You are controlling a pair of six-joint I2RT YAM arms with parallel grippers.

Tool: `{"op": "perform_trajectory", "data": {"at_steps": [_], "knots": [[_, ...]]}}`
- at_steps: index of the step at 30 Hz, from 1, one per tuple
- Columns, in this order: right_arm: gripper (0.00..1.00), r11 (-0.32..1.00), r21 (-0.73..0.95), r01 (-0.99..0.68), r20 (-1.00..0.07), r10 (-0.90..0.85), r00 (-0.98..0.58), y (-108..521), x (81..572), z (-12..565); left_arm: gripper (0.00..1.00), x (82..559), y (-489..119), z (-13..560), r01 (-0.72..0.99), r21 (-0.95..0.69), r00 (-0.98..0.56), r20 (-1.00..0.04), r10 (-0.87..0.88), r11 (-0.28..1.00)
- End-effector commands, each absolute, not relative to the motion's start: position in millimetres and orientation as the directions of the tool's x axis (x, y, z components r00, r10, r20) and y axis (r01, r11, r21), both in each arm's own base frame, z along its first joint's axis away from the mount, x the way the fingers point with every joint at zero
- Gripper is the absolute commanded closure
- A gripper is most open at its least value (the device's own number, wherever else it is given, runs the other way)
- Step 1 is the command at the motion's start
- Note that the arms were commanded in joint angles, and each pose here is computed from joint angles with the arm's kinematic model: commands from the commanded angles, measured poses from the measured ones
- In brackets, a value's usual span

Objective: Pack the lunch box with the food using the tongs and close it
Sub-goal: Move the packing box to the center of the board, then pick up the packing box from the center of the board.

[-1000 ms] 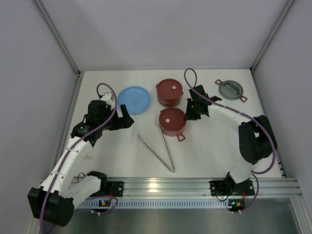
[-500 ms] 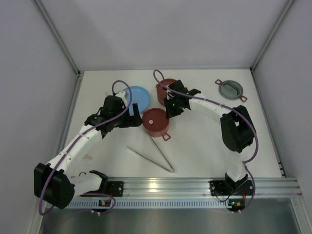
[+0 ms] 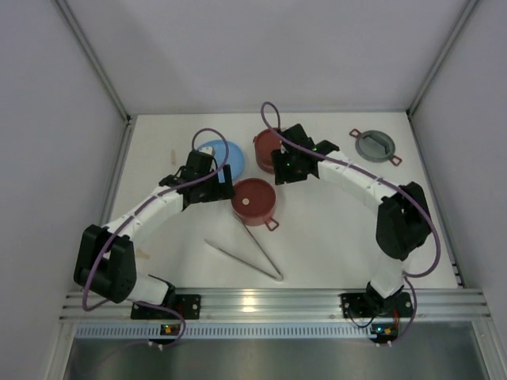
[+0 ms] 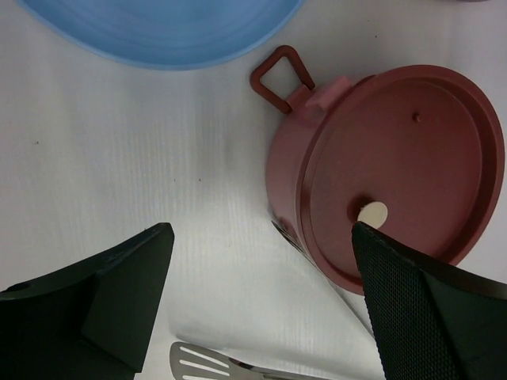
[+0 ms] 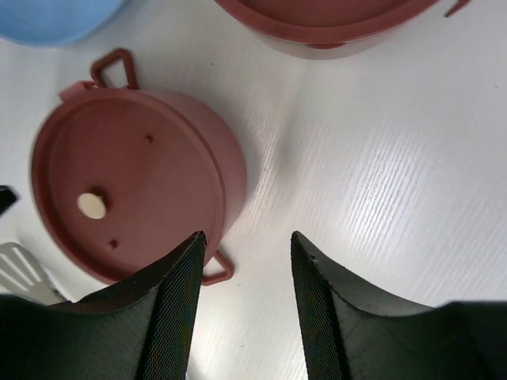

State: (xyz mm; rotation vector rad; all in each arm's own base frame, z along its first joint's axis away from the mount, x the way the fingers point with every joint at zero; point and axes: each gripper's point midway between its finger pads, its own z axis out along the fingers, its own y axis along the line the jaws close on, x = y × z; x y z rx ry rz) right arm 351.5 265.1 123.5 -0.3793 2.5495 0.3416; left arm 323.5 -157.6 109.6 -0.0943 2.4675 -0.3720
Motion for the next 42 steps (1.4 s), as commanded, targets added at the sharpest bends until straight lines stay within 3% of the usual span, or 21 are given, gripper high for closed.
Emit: {"op": "perform_trajectory", "data": {"at_steps": [1,11,19,42], "knots": [[0.53,0.956,0.221,-0.195,-0.591,-0.028,-0.806,262.5,330.5,171.2,0.01,356.2,-167.5,136.4,0.034,-0.316,-0.717,-0.669,-0.197,0.948],[0.5,0.902,0.426,0.064,-0.482,0.286,-0.828,295.9,266.3,135.8,0.02,373.2,-191.1,126.9,0.091,-0.351,-0.749,-0.641,-0.168,0.932],[0.49,0.818,0.518,0.249,-0.433,0.502,-0.749,305.8,264.1,127.1,0.02,376.5,-193.6,129.3,0.107,-0.342,-0.756,-0.638,-0.147,0.934],[0.48,0.64,0.59,0.492,-0.277,0.733,-0.622,327.6,258.9,77.4,0.01,368.7,-187.6,127.8,0.121,-0.319,-0.755,-0.645,-0.122,0.94]]}}
